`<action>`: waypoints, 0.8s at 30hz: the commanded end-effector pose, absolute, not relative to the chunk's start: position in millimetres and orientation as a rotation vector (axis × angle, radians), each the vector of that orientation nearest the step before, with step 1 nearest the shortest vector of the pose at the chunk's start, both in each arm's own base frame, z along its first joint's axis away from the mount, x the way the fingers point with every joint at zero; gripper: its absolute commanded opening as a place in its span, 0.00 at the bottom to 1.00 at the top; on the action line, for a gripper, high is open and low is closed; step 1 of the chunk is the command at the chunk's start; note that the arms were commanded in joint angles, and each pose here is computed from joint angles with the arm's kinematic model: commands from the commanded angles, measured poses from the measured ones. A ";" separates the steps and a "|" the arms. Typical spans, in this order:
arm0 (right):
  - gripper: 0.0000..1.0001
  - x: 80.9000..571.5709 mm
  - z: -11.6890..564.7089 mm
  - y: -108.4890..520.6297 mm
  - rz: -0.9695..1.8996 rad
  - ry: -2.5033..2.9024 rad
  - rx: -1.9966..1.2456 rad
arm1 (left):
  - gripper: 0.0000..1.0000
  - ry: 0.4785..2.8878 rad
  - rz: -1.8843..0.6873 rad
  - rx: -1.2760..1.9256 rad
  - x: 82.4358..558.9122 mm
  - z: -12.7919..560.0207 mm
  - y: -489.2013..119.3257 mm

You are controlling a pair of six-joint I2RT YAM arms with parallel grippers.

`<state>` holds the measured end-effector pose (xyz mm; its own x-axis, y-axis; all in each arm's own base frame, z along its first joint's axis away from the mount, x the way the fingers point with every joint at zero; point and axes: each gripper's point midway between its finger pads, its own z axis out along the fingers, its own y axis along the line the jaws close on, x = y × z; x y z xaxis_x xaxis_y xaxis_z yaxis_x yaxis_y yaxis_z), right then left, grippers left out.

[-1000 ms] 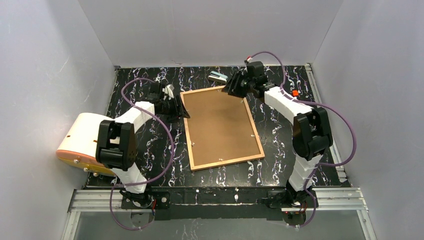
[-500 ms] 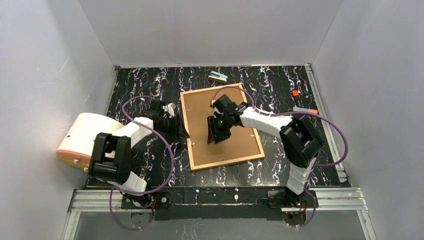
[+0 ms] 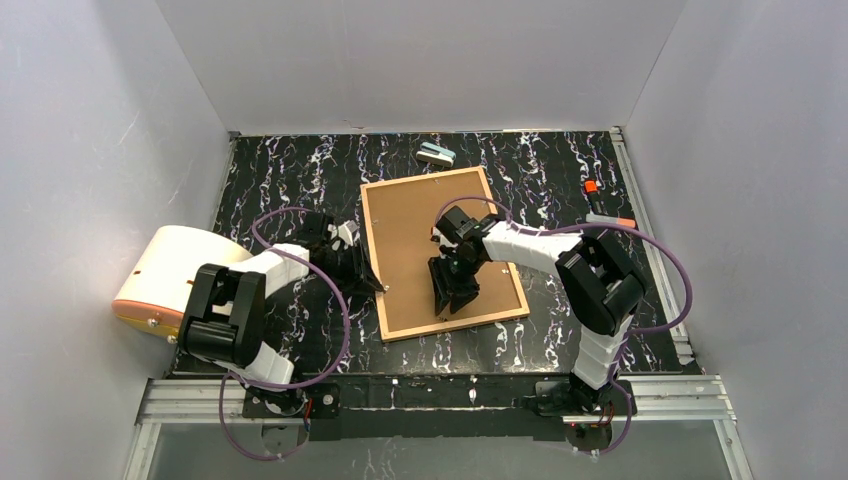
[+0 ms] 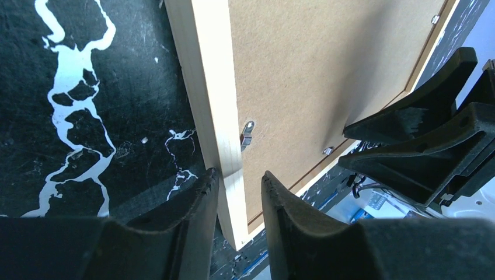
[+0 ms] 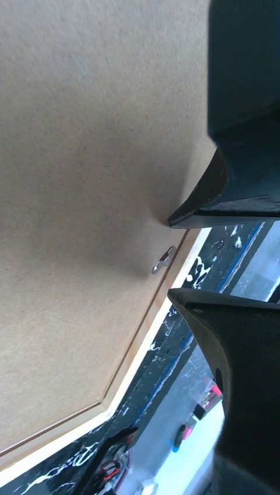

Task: Put the photo into the frame

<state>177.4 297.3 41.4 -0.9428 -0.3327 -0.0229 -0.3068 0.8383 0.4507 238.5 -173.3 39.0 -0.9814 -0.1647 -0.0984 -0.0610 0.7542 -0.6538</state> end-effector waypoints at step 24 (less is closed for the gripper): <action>0.51 152.8 45.7 317.6 -0.980 -2.784 0.626 | 0.27 2.833 -1.105 -0.169 231.5 34.2 -179.5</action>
